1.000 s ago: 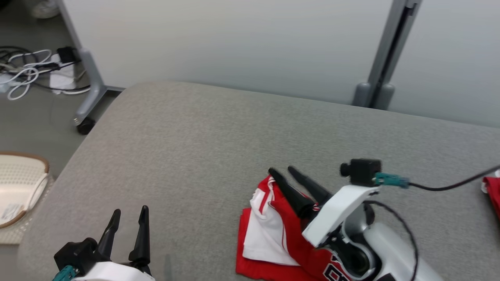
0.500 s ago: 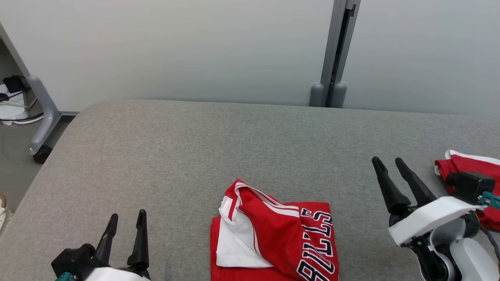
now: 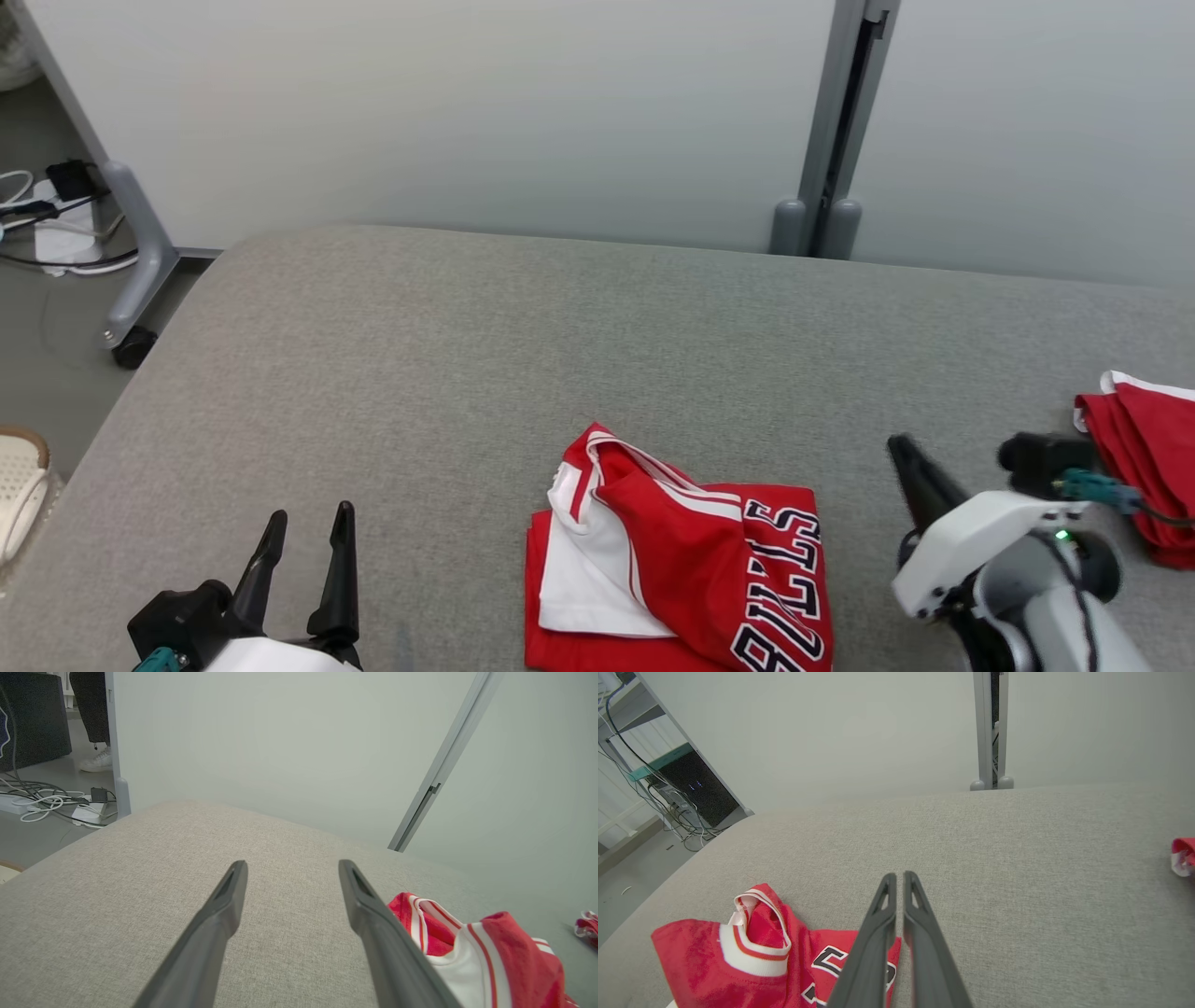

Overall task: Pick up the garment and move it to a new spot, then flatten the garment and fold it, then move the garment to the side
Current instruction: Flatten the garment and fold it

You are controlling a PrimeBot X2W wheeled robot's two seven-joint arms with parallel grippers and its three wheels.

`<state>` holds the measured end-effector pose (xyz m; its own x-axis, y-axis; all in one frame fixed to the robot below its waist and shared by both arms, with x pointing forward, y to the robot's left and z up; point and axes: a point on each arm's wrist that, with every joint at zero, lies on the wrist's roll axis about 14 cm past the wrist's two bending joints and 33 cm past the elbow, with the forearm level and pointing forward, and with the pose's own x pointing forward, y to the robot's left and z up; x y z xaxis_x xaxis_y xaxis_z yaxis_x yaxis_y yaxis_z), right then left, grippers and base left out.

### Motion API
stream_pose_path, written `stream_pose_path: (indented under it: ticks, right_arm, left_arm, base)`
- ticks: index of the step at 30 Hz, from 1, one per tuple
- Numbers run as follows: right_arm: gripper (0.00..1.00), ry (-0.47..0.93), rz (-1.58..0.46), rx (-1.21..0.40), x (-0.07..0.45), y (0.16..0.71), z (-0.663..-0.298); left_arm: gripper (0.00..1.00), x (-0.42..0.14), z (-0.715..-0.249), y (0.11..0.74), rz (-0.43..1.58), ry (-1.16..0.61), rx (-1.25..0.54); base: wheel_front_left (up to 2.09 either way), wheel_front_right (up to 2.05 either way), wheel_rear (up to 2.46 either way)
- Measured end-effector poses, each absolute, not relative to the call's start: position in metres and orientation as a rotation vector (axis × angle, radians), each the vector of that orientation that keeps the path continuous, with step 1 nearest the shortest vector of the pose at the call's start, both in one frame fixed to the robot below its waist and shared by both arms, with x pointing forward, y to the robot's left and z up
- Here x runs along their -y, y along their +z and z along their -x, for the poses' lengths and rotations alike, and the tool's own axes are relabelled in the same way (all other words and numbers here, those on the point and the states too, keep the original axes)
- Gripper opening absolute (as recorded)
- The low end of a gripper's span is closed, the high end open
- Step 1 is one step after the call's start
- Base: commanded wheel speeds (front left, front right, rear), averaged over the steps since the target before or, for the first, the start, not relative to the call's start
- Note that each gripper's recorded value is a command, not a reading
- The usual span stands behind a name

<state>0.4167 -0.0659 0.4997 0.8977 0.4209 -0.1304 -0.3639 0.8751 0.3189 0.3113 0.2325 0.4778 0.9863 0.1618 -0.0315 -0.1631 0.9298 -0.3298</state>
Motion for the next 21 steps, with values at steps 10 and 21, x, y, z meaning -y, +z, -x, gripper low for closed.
stream_pose_path:
  ticks: [10,21]
  right_arm:
    - [0.0,0.494,-0.224,-0.539,0.016,0.417,-0.391]
    - [0.0,0.827,-0.228,-0.593,-0.083,0.414,-0.338]
  left_arm:
    - [1.0,-0.252,-0.294,0.477,0.335,0.233,-0.003]
    - [1.0,-0.277,-0.274,0.475,0.327,0.316,-0.002]
  base:
    - [0.0,0.0,0.0]
    - [0.0,0.0,0.0]
